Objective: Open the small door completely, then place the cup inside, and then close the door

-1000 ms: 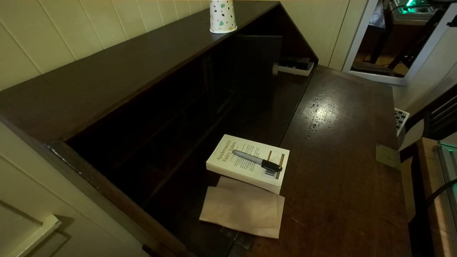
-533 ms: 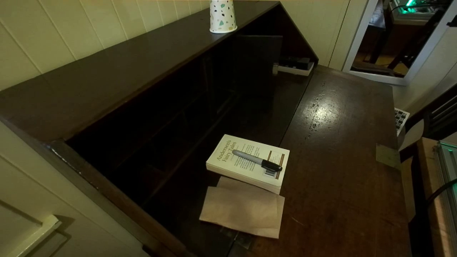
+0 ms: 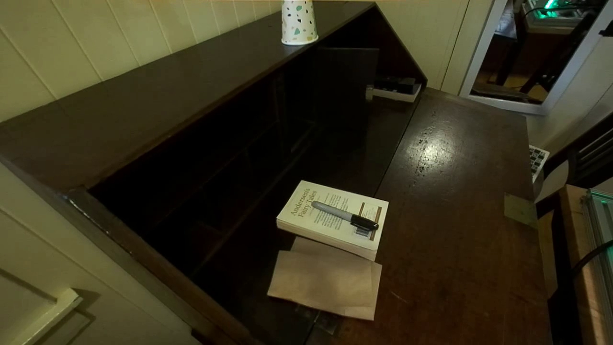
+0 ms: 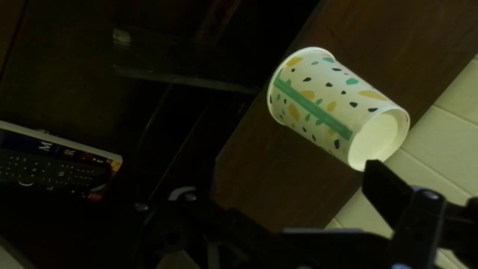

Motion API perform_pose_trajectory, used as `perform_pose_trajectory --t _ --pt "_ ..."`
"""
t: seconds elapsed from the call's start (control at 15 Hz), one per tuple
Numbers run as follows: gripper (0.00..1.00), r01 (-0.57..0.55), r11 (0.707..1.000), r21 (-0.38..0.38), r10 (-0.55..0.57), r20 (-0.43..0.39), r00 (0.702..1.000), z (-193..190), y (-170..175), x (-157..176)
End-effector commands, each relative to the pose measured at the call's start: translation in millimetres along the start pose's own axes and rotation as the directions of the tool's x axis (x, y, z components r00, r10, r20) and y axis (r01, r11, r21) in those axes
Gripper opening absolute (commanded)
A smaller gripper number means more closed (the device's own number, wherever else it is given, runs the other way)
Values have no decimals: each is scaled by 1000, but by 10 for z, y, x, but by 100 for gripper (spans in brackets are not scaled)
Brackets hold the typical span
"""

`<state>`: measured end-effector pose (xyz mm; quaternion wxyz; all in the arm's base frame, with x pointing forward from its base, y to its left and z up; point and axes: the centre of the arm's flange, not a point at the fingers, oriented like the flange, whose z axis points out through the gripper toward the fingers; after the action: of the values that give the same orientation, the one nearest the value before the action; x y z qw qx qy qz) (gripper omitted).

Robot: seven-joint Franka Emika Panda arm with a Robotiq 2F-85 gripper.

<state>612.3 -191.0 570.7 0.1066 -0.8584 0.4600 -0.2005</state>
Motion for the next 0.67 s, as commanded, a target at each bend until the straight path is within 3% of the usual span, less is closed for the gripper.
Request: perform_pose_trajectory --t 0.0,0.6 --pt "100 21 1000 9 -22 34 999 67 -151 125" --pt "100 27 1000 13 -27 45 999 245 -252 120"
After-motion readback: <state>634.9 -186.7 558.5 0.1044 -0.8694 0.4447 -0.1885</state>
